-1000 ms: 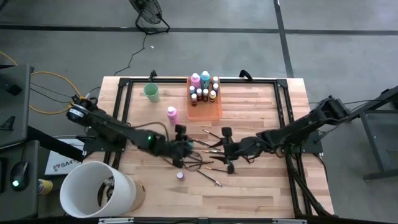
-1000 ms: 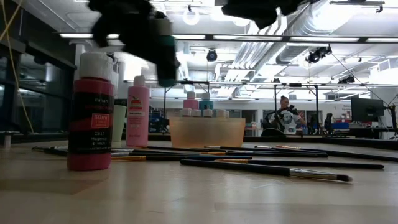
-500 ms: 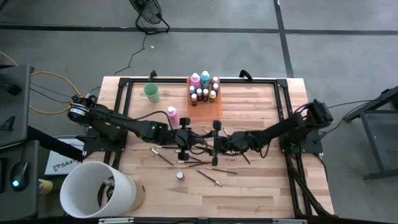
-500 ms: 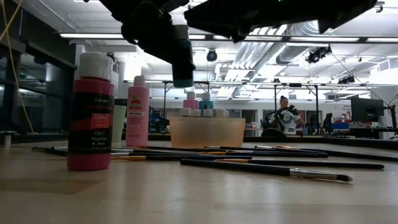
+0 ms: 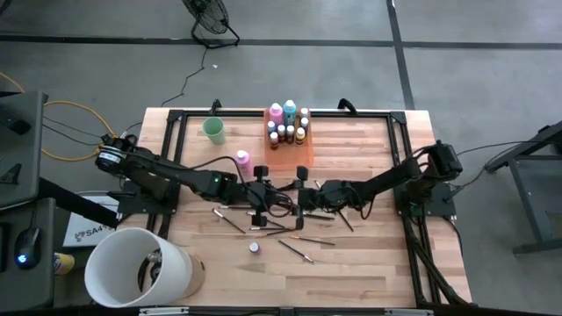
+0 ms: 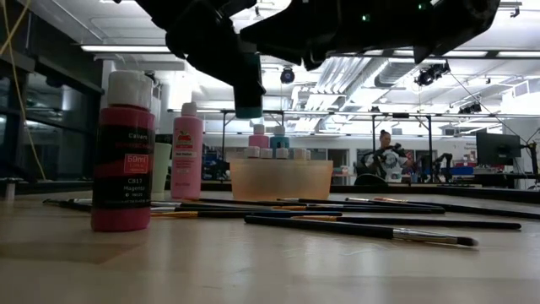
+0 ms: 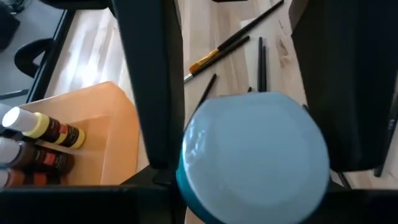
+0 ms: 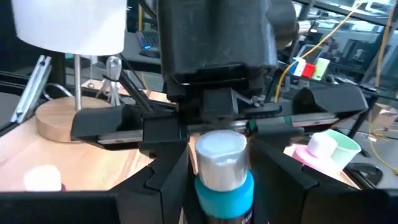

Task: Pick & Place Paint Supplies
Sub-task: Put the blue paint bottle into the orange bin

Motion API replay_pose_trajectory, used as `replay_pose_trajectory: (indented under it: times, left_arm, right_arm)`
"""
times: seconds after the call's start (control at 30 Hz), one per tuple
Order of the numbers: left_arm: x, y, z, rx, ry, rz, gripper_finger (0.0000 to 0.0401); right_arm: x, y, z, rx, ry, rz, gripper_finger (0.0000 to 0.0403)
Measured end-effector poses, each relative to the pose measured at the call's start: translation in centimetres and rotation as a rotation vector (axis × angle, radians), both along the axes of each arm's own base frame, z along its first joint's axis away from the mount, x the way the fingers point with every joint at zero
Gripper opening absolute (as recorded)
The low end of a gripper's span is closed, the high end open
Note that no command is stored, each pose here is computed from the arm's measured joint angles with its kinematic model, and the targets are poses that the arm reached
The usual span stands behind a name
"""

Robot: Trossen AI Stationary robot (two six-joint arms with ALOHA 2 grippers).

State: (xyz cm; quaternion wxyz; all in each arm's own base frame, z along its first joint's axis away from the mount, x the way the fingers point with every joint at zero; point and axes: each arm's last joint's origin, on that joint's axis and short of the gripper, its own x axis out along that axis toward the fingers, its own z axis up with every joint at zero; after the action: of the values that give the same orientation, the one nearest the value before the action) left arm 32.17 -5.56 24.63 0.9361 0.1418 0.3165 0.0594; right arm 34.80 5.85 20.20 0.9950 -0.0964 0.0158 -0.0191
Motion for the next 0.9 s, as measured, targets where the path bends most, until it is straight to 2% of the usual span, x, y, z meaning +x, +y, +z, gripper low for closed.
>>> replay_pose_trajectory:
  times: [0.27, 0.5, 0.73, 0.9]
  left_arm:
    - [0.1, -0.1, 0.1, -0.005, -0.012, -0.018, 0.0129]
    - [0.1, -0.1, 0.2, -0.001, -0.018, -0.022, 0.0129]
    - [0.1, -0.1, 0.1, -0.008, -0.017, -0.022, 0.0129]
    - [0.1, -0.1, 0.1, -0.009, -0.017, -0.021, 0.0129]
  right_arm:
    - [0.2, -0.8, 0.0, 0.002, 0.006, 0.089, 0.0165]
    - [0.3, -1.3, -0.1, -0.019, 0.014, 0.104, 0.0163]
    - [0.3, -1.3, -0.1, -0.028, 0.015, 0.098, 0.0110]
    - [0.3, -1.3, -0.1, -0.023, 0.016, 0.099, 0.0108]
